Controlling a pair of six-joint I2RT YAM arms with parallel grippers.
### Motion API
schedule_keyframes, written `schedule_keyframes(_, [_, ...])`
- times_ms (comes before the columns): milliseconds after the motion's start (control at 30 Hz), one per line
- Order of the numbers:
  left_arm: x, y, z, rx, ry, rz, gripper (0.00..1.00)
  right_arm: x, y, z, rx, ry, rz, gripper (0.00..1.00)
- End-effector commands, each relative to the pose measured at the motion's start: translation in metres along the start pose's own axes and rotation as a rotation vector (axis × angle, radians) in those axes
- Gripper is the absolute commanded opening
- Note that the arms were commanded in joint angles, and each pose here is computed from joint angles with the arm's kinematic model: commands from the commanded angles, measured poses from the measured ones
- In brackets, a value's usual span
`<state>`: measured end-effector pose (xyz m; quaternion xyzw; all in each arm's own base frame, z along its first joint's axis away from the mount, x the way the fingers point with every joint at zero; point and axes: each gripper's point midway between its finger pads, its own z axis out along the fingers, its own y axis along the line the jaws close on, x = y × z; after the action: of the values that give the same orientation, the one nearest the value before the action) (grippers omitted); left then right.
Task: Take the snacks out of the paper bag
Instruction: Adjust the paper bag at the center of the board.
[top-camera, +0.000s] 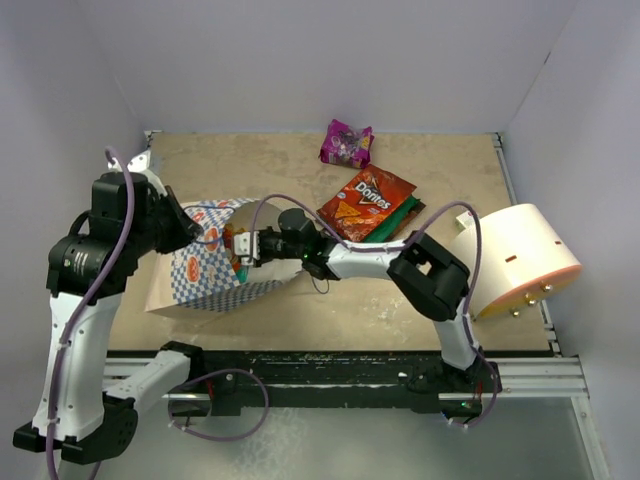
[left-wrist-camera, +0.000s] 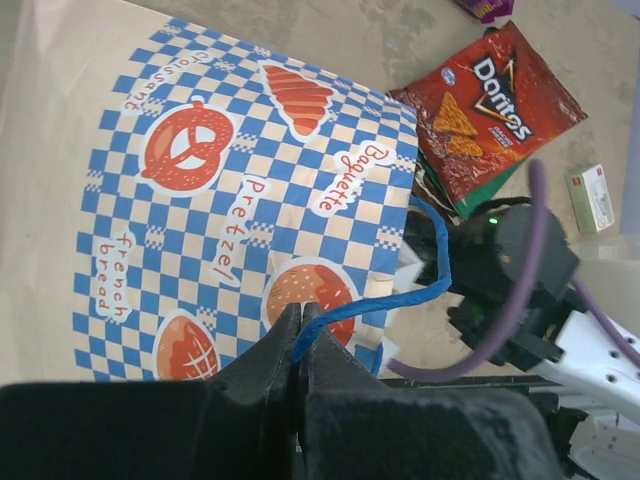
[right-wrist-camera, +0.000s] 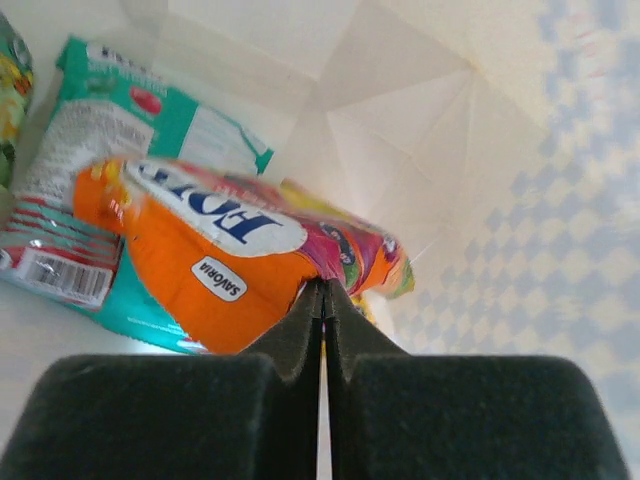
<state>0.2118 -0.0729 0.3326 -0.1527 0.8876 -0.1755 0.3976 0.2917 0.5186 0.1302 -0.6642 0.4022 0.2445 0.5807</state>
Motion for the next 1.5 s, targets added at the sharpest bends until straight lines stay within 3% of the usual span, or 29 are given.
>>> schedule_keyframes(0, [-0.011,0.016,-0.024,-0.067,-0.110,-0.003,0.00,-0.094,-0.045,-0.033,0.083,-0.175,0.023,0.00])
schedule_keyframes(467, [0.000,0.049,-0.045,-0.180,-0.171,-0.016,0.00,-0.091,-0.010,-0.100,0.024,-0.037,0.227,0.00])
schedule_keyframes(667, [-0.007,0.048,-0.054,-0.171,-0.224,-0.029,0.00,-0.052,0.032,-0.090,-0.118,0.089,0.298,0.00])
schedule_keyframes(800, [-0.005,0.031,-0.049,-0.083,-0.194,-0.020,0.00,-0.033,0.056,-0.075,-0.186,0.165,0.262,0.00])
schedule_keyframes(967, [0.010,0.011,-0.042,0.027,-0.114,-0.051,0.00,-0.079,0.094,-0.035,-0.290,0.058,0.287,0.04])
schedule_keyframes(1067, [0.021,0.005,-0.040,0.071,-0.070,-0.074,0.00,-0.134,0.125,-0.021,-0.370,-0.072,0.308,0.13])
schedule_keyframes(1167, [0.027,0.008,-0.044,0.063,-0.057,-0.089,0.00,-0.157,0.117,-0.027,-0.320,-0.199,0.458,0.26])
schedule_keyframes(1367, [0.042,0.013,-0.041,0.053,-0.004,-0.103,0.00,-0.081,0.075,-0.056,-0.168,-0.032,0.410,0.49])
schedule_keyframes(1467, [0.044,0.007,-0.040,0.081,0.010,-0.110,0.00,-0.049,0.079,-0.074,-0.204,0.055,0.259,0.63])
